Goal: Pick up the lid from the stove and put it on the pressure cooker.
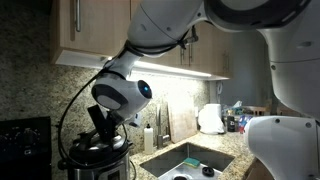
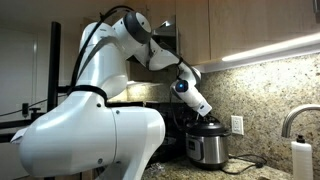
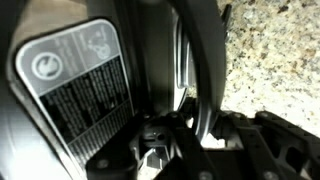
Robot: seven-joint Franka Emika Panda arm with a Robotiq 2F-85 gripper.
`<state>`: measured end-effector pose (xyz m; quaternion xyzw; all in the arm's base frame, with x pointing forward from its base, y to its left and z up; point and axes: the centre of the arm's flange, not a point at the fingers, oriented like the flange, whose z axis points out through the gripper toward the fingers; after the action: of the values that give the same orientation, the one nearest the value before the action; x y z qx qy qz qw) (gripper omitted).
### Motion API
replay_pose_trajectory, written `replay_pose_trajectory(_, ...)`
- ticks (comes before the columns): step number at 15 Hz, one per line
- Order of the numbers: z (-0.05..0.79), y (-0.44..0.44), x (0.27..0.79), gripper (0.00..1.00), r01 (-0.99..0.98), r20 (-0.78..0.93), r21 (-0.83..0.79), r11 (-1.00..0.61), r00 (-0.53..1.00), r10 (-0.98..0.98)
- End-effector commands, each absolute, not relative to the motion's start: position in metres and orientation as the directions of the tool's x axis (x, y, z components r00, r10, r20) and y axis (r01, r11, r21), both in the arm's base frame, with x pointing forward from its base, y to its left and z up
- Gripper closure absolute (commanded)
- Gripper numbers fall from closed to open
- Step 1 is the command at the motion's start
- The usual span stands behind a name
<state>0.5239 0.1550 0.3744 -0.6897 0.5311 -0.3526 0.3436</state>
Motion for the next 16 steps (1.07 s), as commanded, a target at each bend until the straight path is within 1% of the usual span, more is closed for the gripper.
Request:
replay_pose_trajectory(1, 0.35, 0.145, 0.502, 0.97, -0.477, -0.014, -0.877, -0.054, 0.138, -0.99)
replay_pose_trajectory(4, 0.35, 0.144, 0.501, 0.97, -0.47, -0.067, -0.883, 0.0, 0.127, -0.99)
replay_pose_trajectory(6, 0.349, 0.143, 0.504, 0.97, -0.467, -0.067, -0.884, -0.006, 0.14, -0.988)
replay_pose_trajectory(10, 0.354, 0.145, 0.505, 0.97, -0.49, -0.012, -0.868, -0.08, 0.182, -0.983)
replay_pose_trajectory(14, 0.354, 0.141, 0.516, 0.97, -0.49, 0.086, -0.85, -0.193, 0.231, -0.969)
replay_pose_trajectory(16, 0.357, 0.14, 0.518, 0.97, -0.465, 0.13, -0.849, -0.253, 0.28, -0.951)
